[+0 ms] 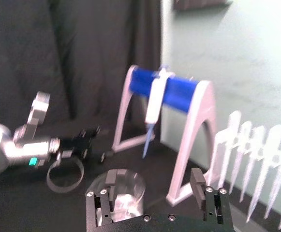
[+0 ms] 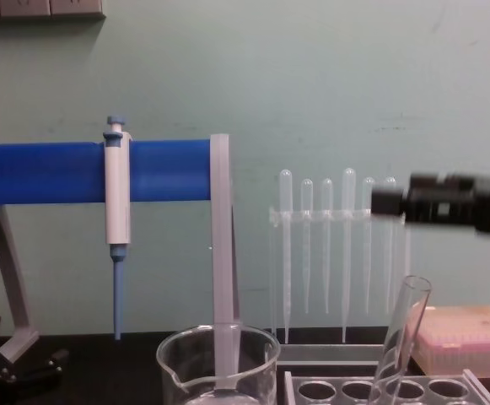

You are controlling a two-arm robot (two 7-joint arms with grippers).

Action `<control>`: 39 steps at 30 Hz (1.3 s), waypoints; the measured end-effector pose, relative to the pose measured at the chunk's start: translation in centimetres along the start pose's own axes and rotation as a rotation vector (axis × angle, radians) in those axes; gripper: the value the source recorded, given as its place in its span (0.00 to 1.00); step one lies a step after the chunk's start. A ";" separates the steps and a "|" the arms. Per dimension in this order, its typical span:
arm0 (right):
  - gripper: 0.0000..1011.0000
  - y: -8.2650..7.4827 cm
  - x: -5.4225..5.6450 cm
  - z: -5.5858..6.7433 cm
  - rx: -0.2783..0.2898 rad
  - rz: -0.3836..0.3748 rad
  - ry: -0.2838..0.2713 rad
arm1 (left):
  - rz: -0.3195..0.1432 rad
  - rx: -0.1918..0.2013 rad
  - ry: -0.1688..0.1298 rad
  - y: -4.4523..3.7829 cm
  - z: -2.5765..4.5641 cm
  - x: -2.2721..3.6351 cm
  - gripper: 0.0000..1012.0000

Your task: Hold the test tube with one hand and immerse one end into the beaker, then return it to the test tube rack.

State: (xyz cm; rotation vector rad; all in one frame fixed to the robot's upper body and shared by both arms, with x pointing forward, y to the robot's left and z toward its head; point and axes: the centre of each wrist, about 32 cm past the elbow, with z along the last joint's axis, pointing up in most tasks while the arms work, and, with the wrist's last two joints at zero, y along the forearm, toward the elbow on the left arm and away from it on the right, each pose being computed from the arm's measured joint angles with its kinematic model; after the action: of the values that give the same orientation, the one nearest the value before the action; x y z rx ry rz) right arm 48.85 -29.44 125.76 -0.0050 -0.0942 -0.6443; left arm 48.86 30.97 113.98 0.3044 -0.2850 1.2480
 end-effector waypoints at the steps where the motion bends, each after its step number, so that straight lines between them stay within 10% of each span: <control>1: 0.95 -0.1 0.0 0.3 0.022 -0.024 0.010 | 0.000 0.000 0.000 0.00 0.00 0.00 0.99; 7: 0.99 0.2 -0.6 0.3 0.103 -0.183 0.033 | 0.000 0.000 0.000 0.00 0.00 0.00 0.99; 18: 0.99 3.0 -2.4 -4.8 0.194 -0.592 -0.011 | 0.000 0.000 0.000 0.00 0.00 0.00 0.99; 39: 0.99 4.2 -2.0 -9.8 0.102 -0.665 -0.040 | 0.000 0.000 0.000 0.00 0.00 0.00 0.99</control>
State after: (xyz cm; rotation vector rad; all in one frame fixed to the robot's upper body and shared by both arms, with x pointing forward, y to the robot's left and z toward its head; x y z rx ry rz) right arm 50.61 -25.21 115.94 0.1162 -0.1703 -1.3037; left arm 48.86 30.96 113.98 0.3044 -0.2850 1.2479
